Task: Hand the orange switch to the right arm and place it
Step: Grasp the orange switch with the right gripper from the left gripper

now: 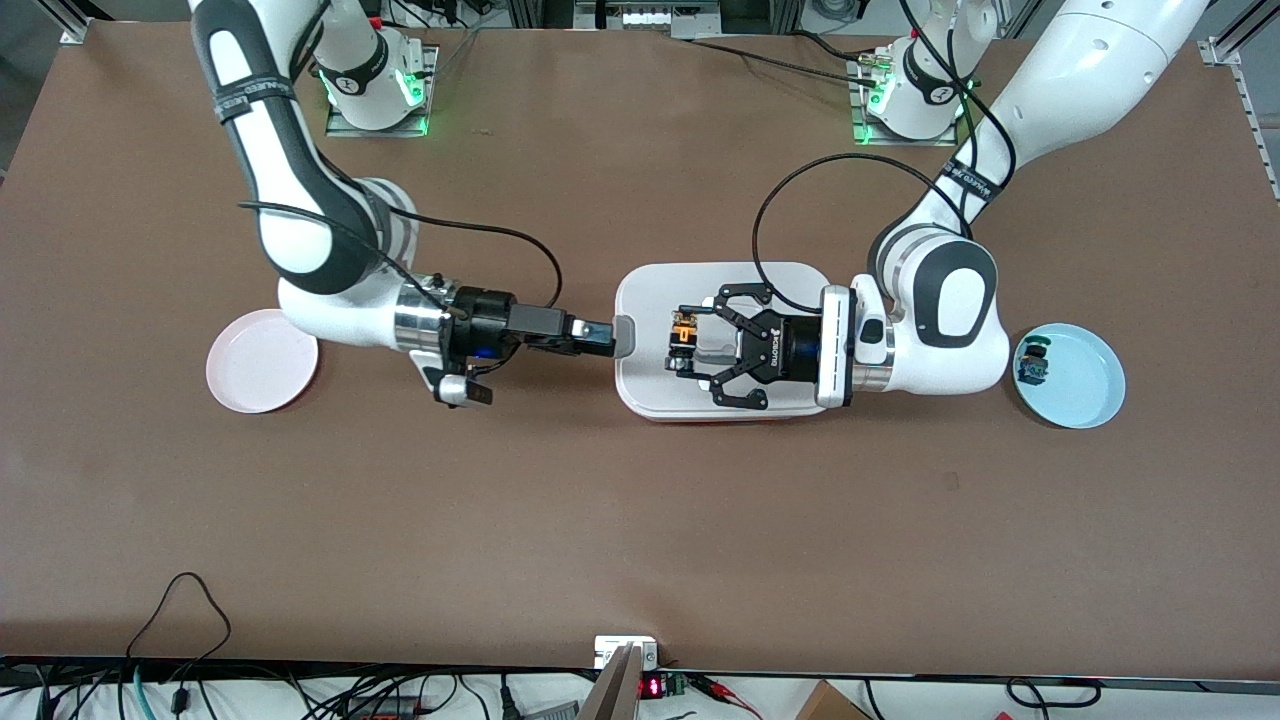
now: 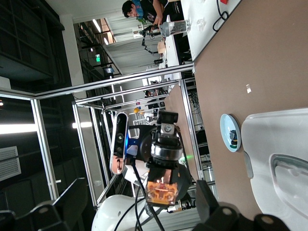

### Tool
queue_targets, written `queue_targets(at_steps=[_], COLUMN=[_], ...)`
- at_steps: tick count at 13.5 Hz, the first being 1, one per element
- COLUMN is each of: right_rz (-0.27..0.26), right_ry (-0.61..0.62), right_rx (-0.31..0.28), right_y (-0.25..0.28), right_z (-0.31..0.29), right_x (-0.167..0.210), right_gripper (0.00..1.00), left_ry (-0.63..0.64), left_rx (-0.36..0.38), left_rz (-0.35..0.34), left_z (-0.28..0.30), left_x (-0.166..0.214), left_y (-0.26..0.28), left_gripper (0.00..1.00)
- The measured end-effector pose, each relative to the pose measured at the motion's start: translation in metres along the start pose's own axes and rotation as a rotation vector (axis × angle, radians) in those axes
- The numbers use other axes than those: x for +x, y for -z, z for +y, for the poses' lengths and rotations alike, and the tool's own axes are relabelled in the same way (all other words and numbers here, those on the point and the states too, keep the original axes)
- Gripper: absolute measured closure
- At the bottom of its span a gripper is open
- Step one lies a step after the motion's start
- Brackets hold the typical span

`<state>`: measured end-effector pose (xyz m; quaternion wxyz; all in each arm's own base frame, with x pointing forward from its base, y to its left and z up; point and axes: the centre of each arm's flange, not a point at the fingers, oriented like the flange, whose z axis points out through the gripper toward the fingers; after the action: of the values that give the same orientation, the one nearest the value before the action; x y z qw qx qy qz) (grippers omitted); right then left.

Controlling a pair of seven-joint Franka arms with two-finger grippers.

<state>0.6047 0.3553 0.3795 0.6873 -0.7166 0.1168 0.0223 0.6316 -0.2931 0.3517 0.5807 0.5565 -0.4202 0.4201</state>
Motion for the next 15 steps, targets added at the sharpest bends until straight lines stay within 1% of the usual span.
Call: queue_targets(at_steps=[2,4,7,11,13,14,15], right_rz=[-0.001,0.013,0.039,0.060,0.061,0.060,0.061], right_ry=[-0.008,-0.008,-0.033,-0.029,-0.025,-0.025,-0.025], right_rx=[-0.010,-0.017,0.009,-0.005,-0.008,-0.008,-0.008], right_y=[-0.011,-0.014,-0.029,-0.051,-0.057,-0.058,-0.059], right_z=[0.010,0.013,0.012,0.010,0.010,0.010,0.011], right_x=[-0.004,-0.001,-0.009,-0.022,-0.024,-0.024,-0.023], right_gripper=[0.01,0.03,0.04,0.04,0.06,0.09,0.10], left_ry=[-0.002,-0.003,0.000,0.000,0.000,0.000,0.001], left_rx=[0.000,0.000,-0.001,-0.003,-0.003,-0.003,-0.003], left_rz=[0.000,0.000,-0.001,-0.001,-0.001,-0.001,-0.002], left_z=[0.000,0.000,0.001,0.001,0.001,0.001,0.001], left_x=[0.000,0.000,-0.002,-0.002,-0.002,-0.002,-0.003], left_y=[0.000,0.000,-0.001,-0.002,-0.002,-0.002,-0.002], left_gripper=[0.28,0.28,0.28,0.28,0.28,0.28,0.28])
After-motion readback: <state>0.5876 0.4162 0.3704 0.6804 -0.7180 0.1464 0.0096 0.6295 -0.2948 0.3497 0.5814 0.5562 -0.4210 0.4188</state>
